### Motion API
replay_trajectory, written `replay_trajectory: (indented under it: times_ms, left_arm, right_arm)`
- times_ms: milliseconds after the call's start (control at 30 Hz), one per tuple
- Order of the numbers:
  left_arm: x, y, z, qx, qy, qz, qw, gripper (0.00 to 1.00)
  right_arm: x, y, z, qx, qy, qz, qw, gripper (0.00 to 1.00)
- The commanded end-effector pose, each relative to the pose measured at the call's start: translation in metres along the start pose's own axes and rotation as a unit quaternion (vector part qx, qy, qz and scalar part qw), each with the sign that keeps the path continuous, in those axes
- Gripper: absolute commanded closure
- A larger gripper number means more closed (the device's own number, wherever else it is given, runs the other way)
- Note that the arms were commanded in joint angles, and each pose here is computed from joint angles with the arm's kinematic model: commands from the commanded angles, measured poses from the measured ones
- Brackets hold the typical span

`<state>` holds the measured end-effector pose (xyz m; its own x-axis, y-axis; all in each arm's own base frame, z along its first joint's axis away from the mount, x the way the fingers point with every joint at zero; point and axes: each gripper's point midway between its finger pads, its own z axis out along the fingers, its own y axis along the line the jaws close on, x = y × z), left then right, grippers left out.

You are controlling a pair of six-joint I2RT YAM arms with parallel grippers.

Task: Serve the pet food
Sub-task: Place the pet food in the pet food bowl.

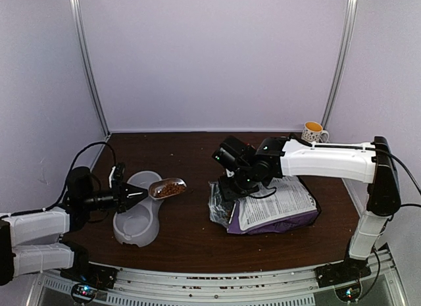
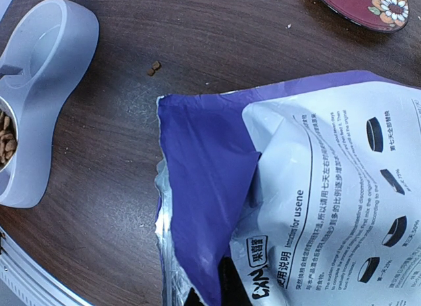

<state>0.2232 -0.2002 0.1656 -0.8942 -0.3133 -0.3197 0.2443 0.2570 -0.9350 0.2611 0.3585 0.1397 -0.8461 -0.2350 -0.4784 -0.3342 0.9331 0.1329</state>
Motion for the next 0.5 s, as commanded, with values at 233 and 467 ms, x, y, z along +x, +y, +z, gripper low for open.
replay_trajectory:
  times_ms: [233, 467]
  left_arm:
    - [-0.013, 0.003, -0.017, 0.004, -0.036, 0.013, 0.999, 1.0]
    - [-0.025, 0.012, -0.029, -0.007, -0.061, 0.004, 0.998, 1.0]
  right_arm:
    - [-0.002, -0.006, 0.001, 0.001, -0.004, 0.016, 1.0, 1.0]
    - [-0.001, -0.006, 0.001, 0.0, -0.002, 0.015, 1.0, 1.0]
